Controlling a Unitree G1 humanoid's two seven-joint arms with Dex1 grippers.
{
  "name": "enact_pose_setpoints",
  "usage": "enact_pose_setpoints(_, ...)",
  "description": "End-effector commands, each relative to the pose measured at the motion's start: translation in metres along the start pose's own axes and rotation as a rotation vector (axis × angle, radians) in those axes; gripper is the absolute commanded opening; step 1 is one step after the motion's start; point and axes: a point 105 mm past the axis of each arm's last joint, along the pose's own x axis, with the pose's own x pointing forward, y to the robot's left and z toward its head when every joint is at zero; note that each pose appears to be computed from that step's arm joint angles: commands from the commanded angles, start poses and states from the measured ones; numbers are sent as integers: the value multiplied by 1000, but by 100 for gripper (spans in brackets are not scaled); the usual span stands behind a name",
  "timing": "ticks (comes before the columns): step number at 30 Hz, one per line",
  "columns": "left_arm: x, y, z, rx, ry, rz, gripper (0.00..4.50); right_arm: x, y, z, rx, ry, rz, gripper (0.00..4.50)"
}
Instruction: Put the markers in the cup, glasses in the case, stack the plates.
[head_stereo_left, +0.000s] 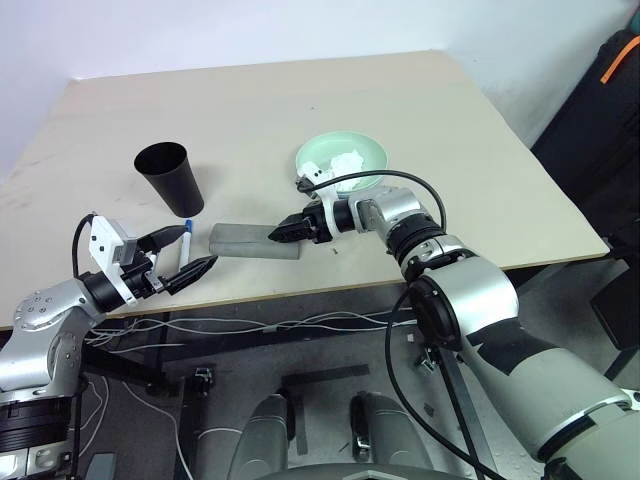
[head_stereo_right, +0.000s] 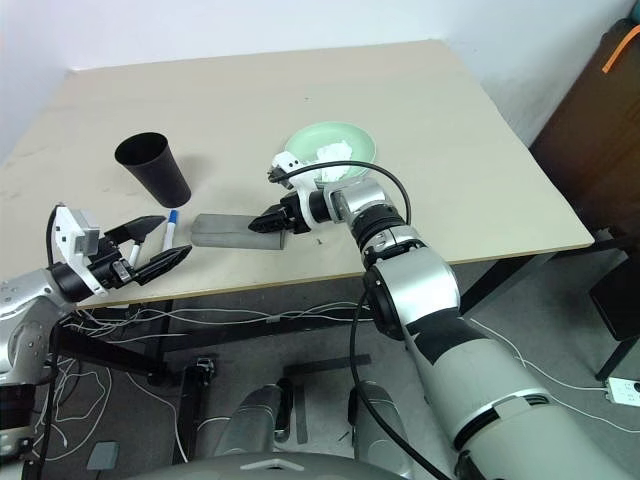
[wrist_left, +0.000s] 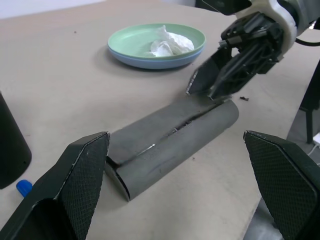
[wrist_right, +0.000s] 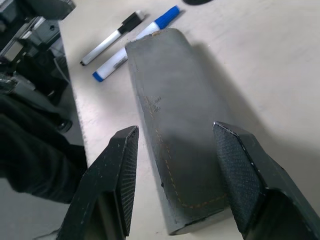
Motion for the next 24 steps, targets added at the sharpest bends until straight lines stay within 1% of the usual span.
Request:
enact_pose_setpoints(1,0,3,7,34,-20,-2,450,2,11,12,14,-29,53,247)
enact_pose_setpoints(7,1,3,6,36,-21,-3,450,6,8,-1,57,5,32,247)
enact_pose_setpoints(10,1,4,7,23,-28,4,450,8,10,-1,54,-6,34,247)
enact_pose_setpoints(12,1,5,6,21,-16,12,450,7,11,8,30,-51,36,247)
enact_pose_setpoints(14,-1,8,7,13,-15,32,450,2,15,25,-15,-120,53,247)
enact_pose_setpoints(17,-6,20,17,-19,-54,114,450,-18,25,53,-128,-235,84,247)
enact_pose_setpoints(18,-7,22,19,-26,-58,127,450,-23,28,58,-150,-258,89,247)
enact_pose_setpoints(21,-10,29,16,-56,0,180,450,-35,37,63,-225,-320,94,247)
enact_pose_setpoints(22,-12,38,10,-63,78,250,450,-39,40,58,-249,-308,93,247)
enact_pose_setpoints(24,-15,48,5,-59,159,333,450,-43,46,49,-272,-282,92,247)
